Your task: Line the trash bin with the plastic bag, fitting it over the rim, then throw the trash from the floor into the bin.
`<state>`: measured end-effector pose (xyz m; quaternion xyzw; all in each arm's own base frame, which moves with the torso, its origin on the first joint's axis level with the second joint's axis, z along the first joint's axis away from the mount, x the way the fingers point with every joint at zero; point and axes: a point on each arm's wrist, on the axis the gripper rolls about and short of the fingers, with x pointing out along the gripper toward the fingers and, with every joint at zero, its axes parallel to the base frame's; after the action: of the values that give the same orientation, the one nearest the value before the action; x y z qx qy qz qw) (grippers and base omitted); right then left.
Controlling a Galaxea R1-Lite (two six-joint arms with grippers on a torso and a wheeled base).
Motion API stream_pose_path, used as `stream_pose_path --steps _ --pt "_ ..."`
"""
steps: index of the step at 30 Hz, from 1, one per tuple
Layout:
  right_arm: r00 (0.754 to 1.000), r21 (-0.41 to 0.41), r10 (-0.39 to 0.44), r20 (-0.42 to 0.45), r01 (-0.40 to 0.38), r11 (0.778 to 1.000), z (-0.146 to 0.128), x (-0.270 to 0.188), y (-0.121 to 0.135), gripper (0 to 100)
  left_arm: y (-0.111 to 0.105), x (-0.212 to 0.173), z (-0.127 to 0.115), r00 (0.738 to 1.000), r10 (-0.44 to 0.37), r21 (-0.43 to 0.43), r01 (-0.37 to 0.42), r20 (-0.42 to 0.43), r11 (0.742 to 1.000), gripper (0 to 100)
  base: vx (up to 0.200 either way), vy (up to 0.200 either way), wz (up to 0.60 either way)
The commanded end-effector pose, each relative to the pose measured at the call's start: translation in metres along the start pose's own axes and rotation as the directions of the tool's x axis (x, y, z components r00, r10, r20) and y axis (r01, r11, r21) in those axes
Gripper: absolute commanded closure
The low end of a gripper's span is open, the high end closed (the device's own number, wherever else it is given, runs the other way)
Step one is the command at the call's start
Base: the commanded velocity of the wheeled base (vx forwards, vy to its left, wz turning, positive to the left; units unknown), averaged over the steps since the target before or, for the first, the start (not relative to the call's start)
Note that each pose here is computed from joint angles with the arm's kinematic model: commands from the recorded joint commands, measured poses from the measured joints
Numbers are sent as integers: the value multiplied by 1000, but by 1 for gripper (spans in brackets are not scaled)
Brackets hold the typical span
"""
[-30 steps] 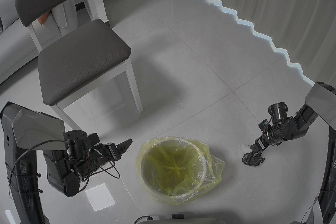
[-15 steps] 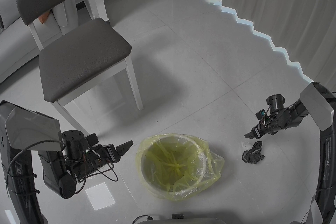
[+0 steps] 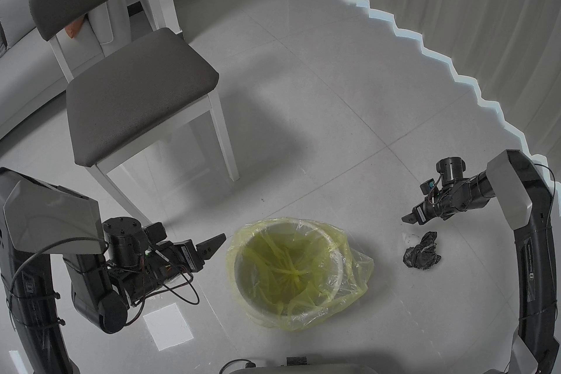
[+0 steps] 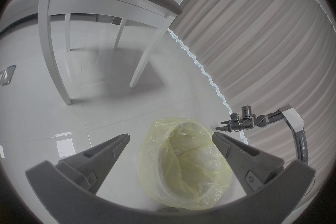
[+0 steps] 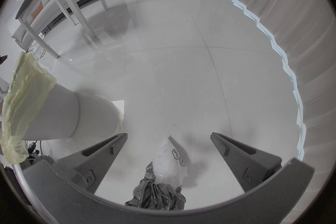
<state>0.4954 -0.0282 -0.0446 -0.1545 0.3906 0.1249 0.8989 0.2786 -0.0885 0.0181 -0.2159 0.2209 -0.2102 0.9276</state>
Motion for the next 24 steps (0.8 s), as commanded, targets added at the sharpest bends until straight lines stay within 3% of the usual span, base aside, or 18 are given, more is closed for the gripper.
stream_pose_path --steps 1,4,7,10,20,24 --pt "993 27 38 -111 -35 999 -32 26 -2 0 -3 -1 -3 1000 5 4 -5 3 1000 0 0 0 0" --pt "989 27 53 -140 -49 998 -25 10 -9 0 -3 -1 -3 1000 7 4 -7 4 1000 0 0 0 0" --pt "959 2 101 -264 -104 995 -26 -8 -13 0 -3 1 -5 1000 5 5 -5 -1 1000 0 0 0 0" --pt "939 -4 91 -331 -98 995 -32 -9 -16 0 -5 4 -9 1000 -1 7 1 -17 1000 0 0 0 0" --pt "937 8 67 -343 -68 998 -35 -12 -26 0 -4 7 -12 1000 11 8 -11 -18 1000 0 0 0 0" --pt "921 11 94 -379 -97 995 -33 -14 -22 0 -7 7 -13 1000 5 11 -4 -20 1000 0 0 0 0"
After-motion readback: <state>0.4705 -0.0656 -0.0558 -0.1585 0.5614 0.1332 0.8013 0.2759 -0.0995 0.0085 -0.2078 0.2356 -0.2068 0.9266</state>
